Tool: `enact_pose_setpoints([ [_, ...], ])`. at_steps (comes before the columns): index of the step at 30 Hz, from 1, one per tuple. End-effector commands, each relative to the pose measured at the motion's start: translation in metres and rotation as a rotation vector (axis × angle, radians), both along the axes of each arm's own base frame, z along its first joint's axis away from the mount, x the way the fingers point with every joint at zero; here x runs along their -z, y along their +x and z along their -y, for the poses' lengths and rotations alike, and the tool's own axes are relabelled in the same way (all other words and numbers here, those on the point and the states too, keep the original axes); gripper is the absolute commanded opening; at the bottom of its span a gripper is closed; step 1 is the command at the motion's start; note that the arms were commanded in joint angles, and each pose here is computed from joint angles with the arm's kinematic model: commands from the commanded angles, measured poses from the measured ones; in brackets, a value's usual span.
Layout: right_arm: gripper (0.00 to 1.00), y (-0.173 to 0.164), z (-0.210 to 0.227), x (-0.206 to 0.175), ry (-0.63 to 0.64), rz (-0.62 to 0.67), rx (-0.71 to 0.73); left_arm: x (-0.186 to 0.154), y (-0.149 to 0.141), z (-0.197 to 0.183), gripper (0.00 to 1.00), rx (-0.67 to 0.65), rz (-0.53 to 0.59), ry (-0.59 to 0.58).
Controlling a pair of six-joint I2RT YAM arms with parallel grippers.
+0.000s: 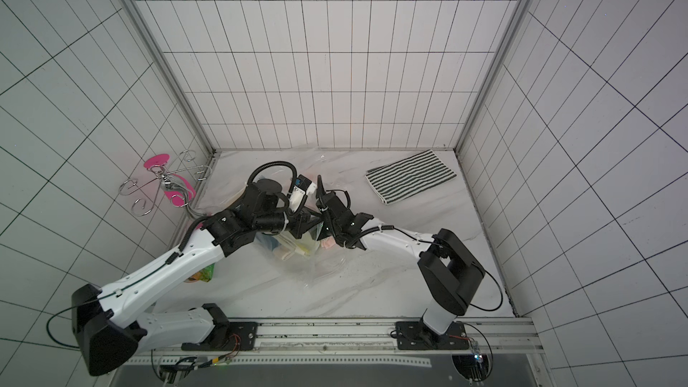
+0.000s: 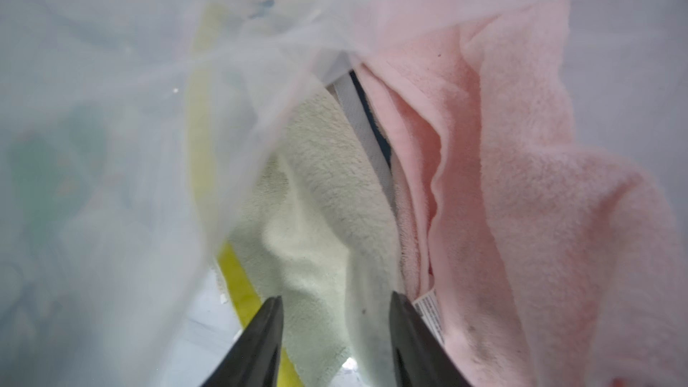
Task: Place the folded towel into the vacuum bag
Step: Place the towel in the vacuum bag.
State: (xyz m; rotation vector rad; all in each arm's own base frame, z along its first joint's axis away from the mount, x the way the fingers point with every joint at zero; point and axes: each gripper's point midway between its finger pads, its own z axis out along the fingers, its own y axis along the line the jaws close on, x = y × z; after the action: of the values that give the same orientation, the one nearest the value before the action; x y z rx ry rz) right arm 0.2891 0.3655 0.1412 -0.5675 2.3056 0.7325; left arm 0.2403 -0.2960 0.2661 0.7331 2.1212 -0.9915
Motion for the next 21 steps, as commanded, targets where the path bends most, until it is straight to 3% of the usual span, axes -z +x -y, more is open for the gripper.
enact_pose_setpoints([
  [1,0.52,-0.006,-0.009,-0.007,0.035,0.041,-0.039,-0.016,-0.003,0.006,0.00,0.035,0.029,-0.062],
  [6,0.25,-0.040,-0.068,-0.019,0.259,-0.055,-0.300,-0.020,-0.005,0.008,0.00,0.041,0.028,-0.081],
  [8,0.20,-0.043,-0.083,-0.010,0.307,-0.069,-0.322,-0.018,-0.003,0.008,0.00,0.034,0.030,-0.081],
  [12,0.23,-0.033,-0.092,0.026,0.359,-0.091,-0.258,-0.012,-0.001,0.006,0.00,0.018,0.026,-0.069],
  [16,0.29,-0.035,-0.086,0.072,0.330,-0.225,-0.148,-0.002,0.010,-0.001,0.00,-0.045,0.041,-0.030],
  [21,0.45,-0.012,-0.032,0.064,0.376,-0.244,-0.008,0.005,0.037,-0.016,0.00,-0.164,0.046,0.012],
])
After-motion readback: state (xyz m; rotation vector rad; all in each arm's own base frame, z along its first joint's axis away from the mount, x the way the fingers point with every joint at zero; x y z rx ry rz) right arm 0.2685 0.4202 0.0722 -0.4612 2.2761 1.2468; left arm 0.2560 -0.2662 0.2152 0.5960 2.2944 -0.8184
